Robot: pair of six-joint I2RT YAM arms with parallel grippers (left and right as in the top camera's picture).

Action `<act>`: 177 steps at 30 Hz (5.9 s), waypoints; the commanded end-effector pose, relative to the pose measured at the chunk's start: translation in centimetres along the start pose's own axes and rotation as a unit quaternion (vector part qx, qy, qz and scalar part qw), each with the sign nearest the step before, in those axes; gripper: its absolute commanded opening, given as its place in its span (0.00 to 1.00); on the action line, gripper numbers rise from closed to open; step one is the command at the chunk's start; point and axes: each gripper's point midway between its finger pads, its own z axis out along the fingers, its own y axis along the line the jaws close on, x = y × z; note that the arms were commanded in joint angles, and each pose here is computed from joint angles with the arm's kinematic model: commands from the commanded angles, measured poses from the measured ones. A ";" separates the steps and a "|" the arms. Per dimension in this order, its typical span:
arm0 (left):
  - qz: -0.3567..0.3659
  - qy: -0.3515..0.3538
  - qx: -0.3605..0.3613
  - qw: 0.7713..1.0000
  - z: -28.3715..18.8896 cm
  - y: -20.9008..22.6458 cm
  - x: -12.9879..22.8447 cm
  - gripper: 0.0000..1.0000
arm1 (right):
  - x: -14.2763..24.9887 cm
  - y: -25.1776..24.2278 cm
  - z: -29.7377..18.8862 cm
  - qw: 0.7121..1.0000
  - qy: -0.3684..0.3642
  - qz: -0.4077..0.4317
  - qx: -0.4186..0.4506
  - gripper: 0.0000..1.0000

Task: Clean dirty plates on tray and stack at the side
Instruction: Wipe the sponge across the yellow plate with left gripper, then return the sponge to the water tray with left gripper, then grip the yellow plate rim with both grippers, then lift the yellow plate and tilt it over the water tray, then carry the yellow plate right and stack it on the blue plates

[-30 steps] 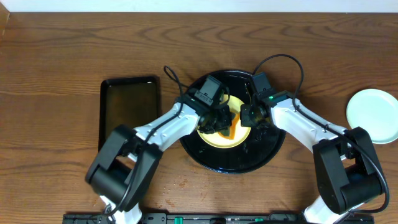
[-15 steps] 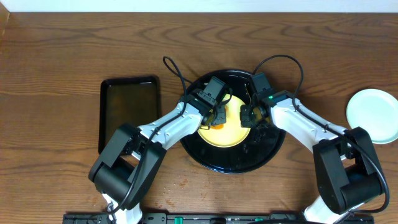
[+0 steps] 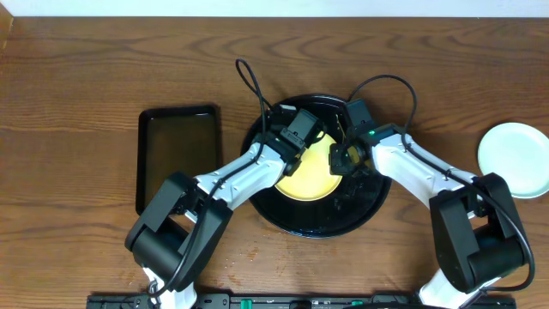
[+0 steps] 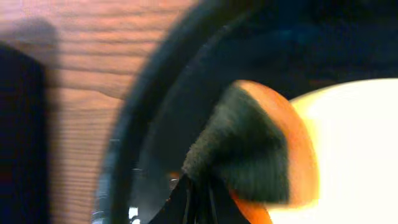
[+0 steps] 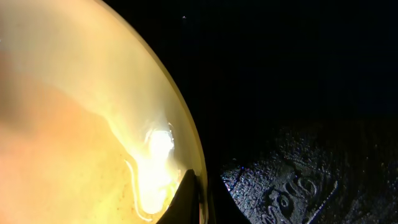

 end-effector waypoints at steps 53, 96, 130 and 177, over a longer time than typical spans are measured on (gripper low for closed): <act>-0.144 0.158 0.301 0.929 -5.5 2.7 1.9 0.51 | 2.9 -2.4 2.3 0.995 0.054 -0.075 0.043 0.01; -0.081 0.228 0.366 0.899 0.5 -3.9 6.8 0.07 | 0.9 4.8 -4.6 0.912 0.044 -0.088 -0.398 0.13; -0.230 0.048 0.256 0.938 -11.9 14.6 -2.3 0.69 | -4.0 8.3 -6.4 0.935 -0.002 -0.084 -0.346 0.01; -0.345 -0.006 0.145 0.927 -18.1 24.8 2.2 0.69 | -5.2 30.0 -15.6 0.775 -0.439 -0.438 -0.120 0.01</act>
